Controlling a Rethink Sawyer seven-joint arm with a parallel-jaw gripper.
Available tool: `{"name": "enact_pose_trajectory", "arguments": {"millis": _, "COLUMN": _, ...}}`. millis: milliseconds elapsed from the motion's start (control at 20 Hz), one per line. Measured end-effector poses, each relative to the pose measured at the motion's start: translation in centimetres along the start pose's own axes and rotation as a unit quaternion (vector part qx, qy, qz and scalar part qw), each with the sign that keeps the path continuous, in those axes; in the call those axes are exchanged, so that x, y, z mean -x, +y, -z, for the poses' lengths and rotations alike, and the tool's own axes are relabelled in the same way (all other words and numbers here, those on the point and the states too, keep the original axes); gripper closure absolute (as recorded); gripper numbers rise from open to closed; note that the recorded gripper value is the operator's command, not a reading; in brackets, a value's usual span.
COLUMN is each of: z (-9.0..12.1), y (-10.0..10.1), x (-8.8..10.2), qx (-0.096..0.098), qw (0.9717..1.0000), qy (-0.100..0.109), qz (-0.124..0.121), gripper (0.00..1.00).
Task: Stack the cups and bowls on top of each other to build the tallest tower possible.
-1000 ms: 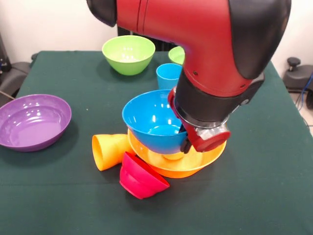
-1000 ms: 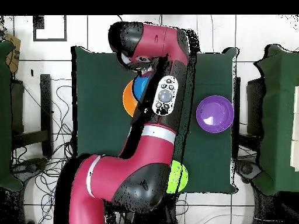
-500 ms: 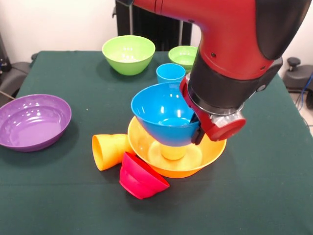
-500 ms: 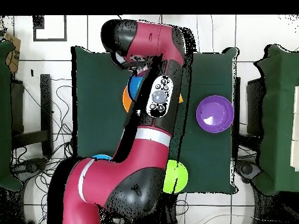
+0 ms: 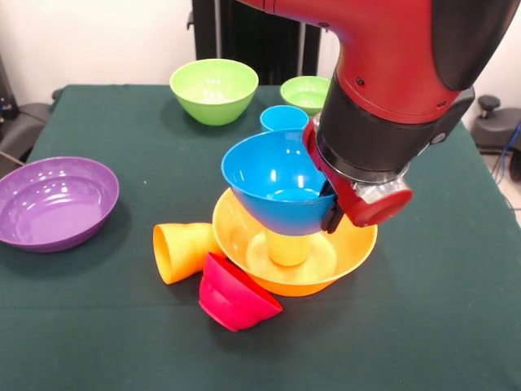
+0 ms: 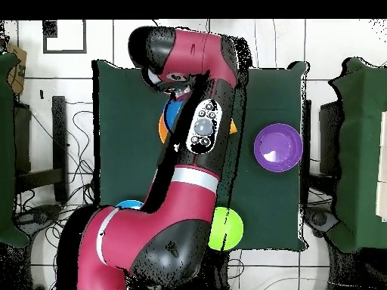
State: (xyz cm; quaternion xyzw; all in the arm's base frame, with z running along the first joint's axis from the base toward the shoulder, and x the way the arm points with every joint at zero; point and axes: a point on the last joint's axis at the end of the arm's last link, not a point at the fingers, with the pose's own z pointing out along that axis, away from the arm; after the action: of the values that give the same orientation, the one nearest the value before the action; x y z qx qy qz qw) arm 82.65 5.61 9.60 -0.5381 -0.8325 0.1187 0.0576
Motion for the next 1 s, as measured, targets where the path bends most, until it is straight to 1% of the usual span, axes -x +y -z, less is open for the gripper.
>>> {"name": "enact_pose_trajectory", "arguments": {"millis": 450, "z": -1.1, "y": -0.4, "x": 0.1, "qx": -0.013, "qw": 0.9999, "qy": -0.003, "qz": -0.003, "gripper": 1.00}}
{"name": "enact_pose_trajectory", "arguments": {"millis": 850, "z": -3.9, "y": -0.8, "x": 0.2, "qx": -0.036, "qw": 0.9993, "qy": -0.007, "qz": -0.005, "gripper": 1.00}}
{"name": "enact_pose_trajectory", "arguments": {"millis": 1000, "z": -5.7, "y": -1.0, "x": 0.0, "qx": -0.049, "qw": 0.9988, "qy": -0.005, "qz": -0.004, "gripper": 1.00}}
